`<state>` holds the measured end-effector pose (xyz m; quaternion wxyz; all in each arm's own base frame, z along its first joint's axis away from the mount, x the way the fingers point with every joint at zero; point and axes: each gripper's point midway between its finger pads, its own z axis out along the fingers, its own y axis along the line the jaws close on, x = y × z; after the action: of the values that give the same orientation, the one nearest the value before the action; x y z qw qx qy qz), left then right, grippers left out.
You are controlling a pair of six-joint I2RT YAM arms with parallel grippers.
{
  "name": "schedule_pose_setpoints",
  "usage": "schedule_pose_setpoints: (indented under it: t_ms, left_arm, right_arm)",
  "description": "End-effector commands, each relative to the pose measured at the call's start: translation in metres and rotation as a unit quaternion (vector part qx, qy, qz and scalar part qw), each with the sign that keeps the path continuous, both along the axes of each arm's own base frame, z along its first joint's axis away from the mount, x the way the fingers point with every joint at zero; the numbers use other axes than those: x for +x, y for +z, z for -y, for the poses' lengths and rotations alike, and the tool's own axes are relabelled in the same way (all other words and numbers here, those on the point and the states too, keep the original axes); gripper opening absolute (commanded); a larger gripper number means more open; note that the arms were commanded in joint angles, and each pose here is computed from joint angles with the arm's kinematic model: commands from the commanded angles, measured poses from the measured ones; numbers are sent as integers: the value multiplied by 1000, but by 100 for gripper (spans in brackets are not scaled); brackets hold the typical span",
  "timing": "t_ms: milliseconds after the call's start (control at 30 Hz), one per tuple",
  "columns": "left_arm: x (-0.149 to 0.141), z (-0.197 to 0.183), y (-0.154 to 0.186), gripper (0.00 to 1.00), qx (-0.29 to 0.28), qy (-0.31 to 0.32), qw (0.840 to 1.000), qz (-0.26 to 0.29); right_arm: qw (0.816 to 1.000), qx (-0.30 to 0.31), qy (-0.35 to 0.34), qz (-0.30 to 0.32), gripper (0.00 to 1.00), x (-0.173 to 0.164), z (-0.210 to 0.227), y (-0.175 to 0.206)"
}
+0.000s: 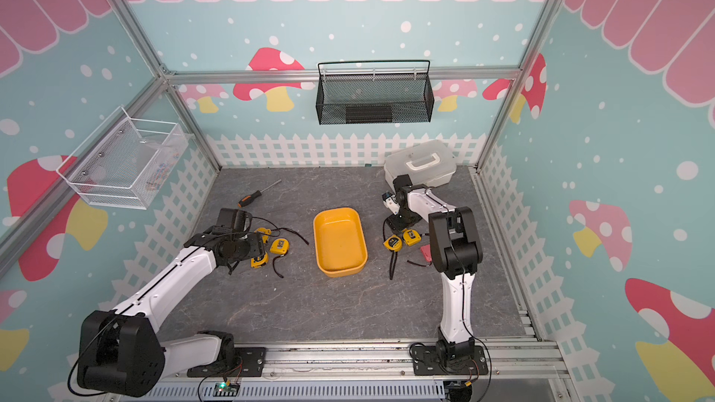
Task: Take the tape measure out of the storage box
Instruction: Place the tape measure at the center of the board, then reset both arms
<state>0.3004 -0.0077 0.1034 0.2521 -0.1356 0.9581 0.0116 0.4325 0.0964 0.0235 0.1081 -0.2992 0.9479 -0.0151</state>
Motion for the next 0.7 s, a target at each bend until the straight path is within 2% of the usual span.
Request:
schedule_pose_setpoints:
  t_ms: [0,67,100,267,300,333,367,533,600,667]
  left_arm:
    - [1,-12,7,74,23,19,999,27]
    - [4,-14,12,74,27,27,998,45]
    - [5,-16,15,75,30,31,998,56]
    - [17,-33,27,79,69,59,989,117]
    - [20,-39,32,86,84,67,985,138]
    - [21,-44,33,99,99,76,981,151]
    - [23,-51,39,99,113,92,973,178]
    - [27,-60,50,99,138,100,934,314]
    - [24,-61,44,99,147,96,922,344]
    - [27,-61,40,99,155,89,919,352]
  right_arm:
    - [1000,4,-8,1,81,-5,3,5]
    - [1000,2,-11,7,86,-6,4,9]
    - [1000,2,-13,9,98,-6,5,11]
    - [998,6,-28,56,99,-6,9,38]
    - [996,10,-35,75,99,-4,10,47]
    - [994,17,-42,97,99,-4,12,56]
    - [991,27,-52,122,99,-2,15,64]
    - [961,74,-89,250,98,-3,24,91]
    - [941,85,-105,309,99,-6,32,96]
    - [932,86,-123,329,99,-10,41,94]
